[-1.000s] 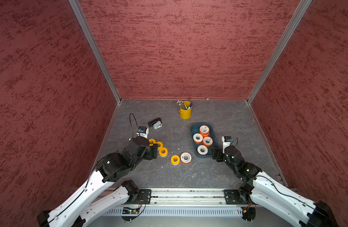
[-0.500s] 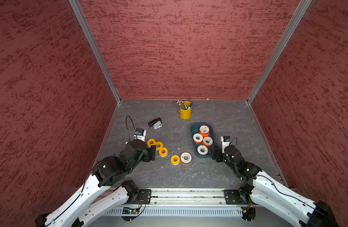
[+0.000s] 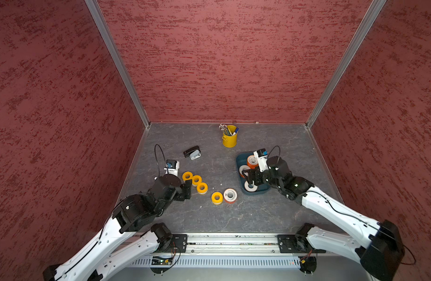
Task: Put the sealing tape into the storage box
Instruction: Pick up the sealing tape at the center of the board.
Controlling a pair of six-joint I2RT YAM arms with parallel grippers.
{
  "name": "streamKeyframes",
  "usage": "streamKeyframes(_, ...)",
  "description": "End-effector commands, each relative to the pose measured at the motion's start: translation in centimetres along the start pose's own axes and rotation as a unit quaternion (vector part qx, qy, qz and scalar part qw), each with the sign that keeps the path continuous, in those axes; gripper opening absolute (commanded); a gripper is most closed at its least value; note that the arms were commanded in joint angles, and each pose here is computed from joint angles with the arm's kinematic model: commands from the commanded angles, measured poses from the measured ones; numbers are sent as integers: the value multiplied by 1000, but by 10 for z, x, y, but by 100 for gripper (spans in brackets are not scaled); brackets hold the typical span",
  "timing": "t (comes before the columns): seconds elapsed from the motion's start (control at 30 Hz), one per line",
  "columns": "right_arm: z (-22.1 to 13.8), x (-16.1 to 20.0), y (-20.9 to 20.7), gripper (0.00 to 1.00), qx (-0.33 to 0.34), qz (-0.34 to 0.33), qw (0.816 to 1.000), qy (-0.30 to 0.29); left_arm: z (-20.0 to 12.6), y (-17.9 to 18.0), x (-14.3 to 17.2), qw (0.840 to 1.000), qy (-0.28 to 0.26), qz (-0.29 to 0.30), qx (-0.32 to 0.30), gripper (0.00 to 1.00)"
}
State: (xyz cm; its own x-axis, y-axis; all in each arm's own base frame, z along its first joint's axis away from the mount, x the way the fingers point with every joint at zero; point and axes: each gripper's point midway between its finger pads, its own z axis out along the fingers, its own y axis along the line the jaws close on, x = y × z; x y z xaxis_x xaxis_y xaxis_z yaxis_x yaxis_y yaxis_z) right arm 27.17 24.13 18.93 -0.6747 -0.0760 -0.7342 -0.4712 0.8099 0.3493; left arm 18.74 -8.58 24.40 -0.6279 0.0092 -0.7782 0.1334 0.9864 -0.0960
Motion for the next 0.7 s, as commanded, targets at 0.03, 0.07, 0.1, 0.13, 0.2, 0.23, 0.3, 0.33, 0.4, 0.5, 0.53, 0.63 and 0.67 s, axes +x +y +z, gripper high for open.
streamKeyframes(0.03,20,19,33,84,-46,-37,994,90,0,7,1,1000,-2,-3,-17,91)
streamKeyframes(0.07,26,22,36,84,-45,-48,992,106,0,7,1,1000,-2,-4,-17,91)
streamKeyframes(0.1,32,25,40,84,-42,-58,990,119,0,7,1,1000,-2,-5,-18,91)
streamKeyframes(0.13,35,27,44,84,-41,-68,989,126,1,7,1,1000,-1,-5,-18,91)
streamKeyframes(0.2,42,31,55,85,-50,-93,984,142,1,7,1,1000,-1,-5,-18,91)
streamKeyframes(0.23,44,33,58,85,-53,-100,982,148,1,8,1,1000,-1,-5,-19,91)
streamKeyframes(0.3,55,44,59,85,-50,-113,976,179,1,8,1,1000,0,-6,-19,91)
streamKeyframes(0.33,58,47,61,85,-52,-122,973,188,1,8,1,1000,0,-7,-19,91)
streamKeyframes(0.4,66,56,63,86,-55,-144,965,214,1,8,1,1000,-1,-7,-19,91)
streamKeyframes(0.5,77,67,59,86,-36,-176,952,249,1,8,0,1000,-2,-7,-19,91)
streamKeyframes(0.53,80,71,58,86,-35,-185,947,259,1,8,1,1000,-1,-7,-19,91)
streamKeyframes(0.63,86,77,56,87,-30,-207,936,282,1,8,1,1000,0,-7,-18,91)
streamKeyframes(0.67,88,78,55,87,-28,-213,934,286,2,8,1,1000,0,-8,-18,91)
